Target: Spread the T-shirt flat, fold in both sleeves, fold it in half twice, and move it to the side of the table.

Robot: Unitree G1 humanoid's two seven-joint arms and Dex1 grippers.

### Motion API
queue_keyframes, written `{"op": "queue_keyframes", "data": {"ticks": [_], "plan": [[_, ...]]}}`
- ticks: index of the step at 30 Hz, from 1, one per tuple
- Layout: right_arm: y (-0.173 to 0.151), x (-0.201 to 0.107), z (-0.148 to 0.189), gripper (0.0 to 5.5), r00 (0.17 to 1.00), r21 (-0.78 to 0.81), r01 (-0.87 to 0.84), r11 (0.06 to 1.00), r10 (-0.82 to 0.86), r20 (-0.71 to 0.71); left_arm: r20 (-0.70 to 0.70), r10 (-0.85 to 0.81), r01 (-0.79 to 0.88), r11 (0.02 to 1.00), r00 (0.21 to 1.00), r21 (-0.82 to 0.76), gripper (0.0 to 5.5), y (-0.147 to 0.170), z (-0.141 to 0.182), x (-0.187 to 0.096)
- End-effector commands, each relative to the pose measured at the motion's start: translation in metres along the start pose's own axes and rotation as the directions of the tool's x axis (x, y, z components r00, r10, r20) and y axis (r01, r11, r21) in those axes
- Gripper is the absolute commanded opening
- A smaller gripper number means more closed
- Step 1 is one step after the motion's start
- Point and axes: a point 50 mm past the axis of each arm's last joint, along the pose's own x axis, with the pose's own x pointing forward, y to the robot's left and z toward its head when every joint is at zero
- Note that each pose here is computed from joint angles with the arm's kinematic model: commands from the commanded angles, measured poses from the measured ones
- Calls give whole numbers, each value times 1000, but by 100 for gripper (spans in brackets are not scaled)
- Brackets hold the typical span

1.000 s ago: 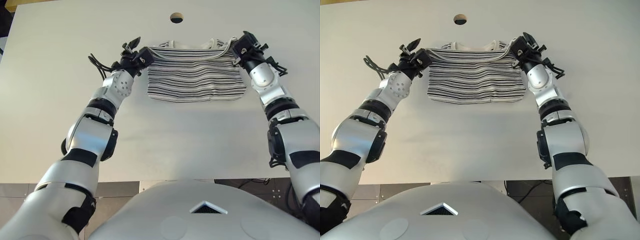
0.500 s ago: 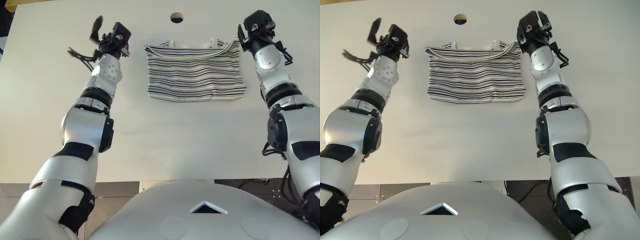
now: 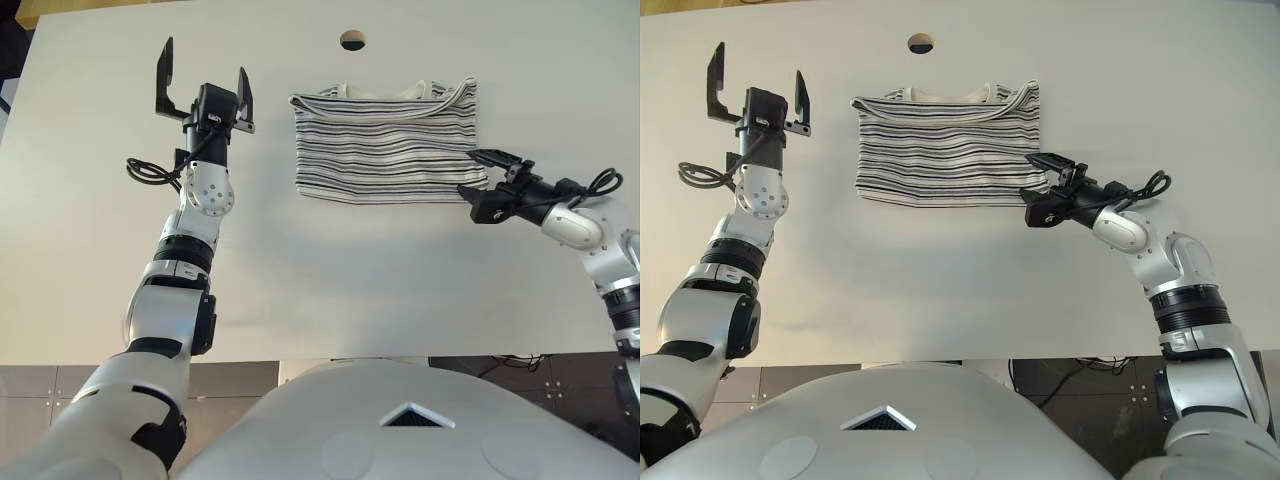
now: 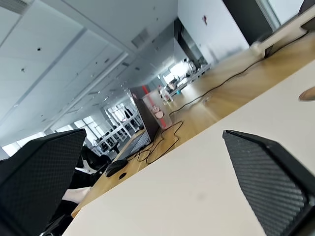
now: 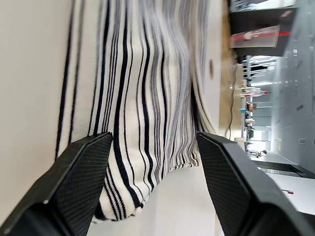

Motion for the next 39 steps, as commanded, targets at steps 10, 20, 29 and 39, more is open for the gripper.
{"op": "queue_keyframes", "data": {"ticks": [10, 20, 29, 39], "plan": [[27, -27, 59, 317, 926, -243, -243, 939, 300, 231, 190, -94, 93, 996, 977, 17, 514, -4, 44, -39], [-38, 8, 63, 317, 957, -122, 103, 987, -65, 283, 152, -95, 94, 995, 984, 17, 514, 4, 42, -46], [-35, 42, -4, 317, 999, -166, 39, 985, -36, 24, 151, -128, 131, 991, 980, -9, 514, -9, 43, -46], [27, -15, -10, 317, 957, -102, -273, 957, 281, 76, 177, -177, 178, 984, 968, 12, 514, -12, 46, -48]]}}
